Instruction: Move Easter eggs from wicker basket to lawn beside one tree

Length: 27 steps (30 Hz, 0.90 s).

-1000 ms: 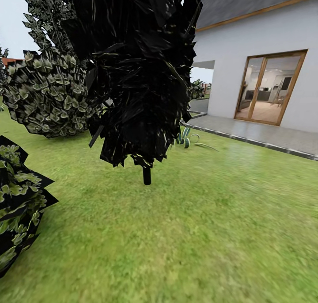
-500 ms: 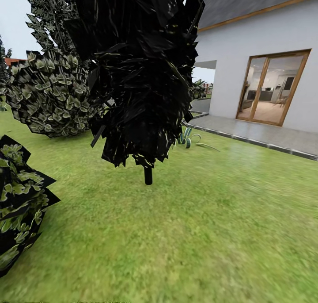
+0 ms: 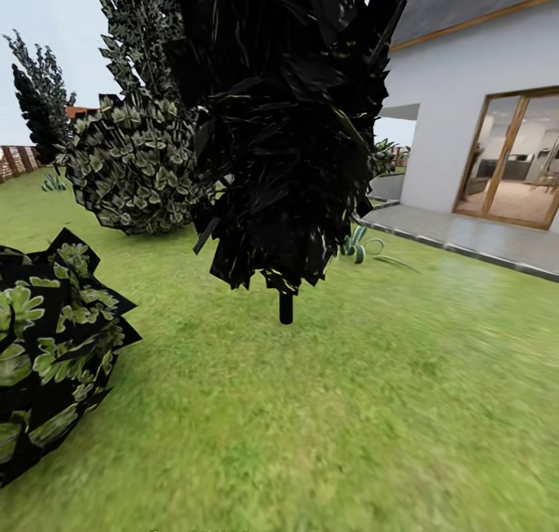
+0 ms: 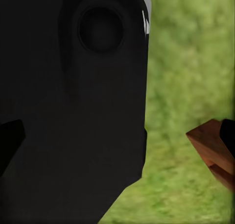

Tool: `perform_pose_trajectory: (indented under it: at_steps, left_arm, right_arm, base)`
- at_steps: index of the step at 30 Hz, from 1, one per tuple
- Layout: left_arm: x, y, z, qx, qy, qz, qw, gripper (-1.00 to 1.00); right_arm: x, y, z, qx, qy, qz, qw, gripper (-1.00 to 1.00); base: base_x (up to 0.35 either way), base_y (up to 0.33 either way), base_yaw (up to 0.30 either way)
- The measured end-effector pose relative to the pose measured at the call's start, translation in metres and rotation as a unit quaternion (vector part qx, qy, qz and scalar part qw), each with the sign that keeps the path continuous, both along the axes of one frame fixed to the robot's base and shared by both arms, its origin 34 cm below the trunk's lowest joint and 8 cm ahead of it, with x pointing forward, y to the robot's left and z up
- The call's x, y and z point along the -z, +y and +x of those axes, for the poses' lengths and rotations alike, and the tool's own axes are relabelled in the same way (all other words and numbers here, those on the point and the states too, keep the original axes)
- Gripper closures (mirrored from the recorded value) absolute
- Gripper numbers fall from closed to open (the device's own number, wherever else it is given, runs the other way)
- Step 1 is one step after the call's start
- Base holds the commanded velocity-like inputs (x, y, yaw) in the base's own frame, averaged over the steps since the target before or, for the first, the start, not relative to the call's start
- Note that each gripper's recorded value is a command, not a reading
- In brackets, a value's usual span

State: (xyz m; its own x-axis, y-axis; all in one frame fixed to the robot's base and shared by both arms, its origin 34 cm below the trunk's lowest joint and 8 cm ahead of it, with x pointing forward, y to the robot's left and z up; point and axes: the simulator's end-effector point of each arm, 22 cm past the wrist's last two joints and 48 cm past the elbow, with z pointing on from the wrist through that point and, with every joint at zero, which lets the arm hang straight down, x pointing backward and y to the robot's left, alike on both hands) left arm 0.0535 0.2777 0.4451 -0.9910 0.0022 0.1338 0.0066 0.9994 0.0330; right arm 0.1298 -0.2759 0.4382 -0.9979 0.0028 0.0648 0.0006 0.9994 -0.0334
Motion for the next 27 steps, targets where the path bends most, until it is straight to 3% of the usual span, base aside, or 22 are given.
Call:
perform_pose_trajectory:
  at_steps: [10, 21, 27]
  left_arm:
    - [0.0000, 0.0000, 0.0001, 0.000, 0.000, 0.000, 1.0000, -1.00]
    - [0.0000, 0.0000, 0.0000, 0.000, 0.000, 0.000, 1.0000, -1.00]
    - [-0.0001, 0.0000, -0.0004, 0.001, 0.001, 0.000, 1.0000, -1.00]
  right_arm:
    - [0.0000, 0.0000, 0.0000, -0.001, 0.000, 0.000, 1.0000, -1.00]
    - [0.0000, -0.0008, -0.0002, -0.002, 0.000, 0.000, 1.0000, -1.00]
    - [-0.0001, 0.0004, -0.0016, -0.002, 0.002, 0.001, 1.0000, -1.00]
  base:
    - [0.000, 0.000, 0.187]
    - [0.000, 0.000, 0.005]
    - [0.000, 0.000, -0.191]
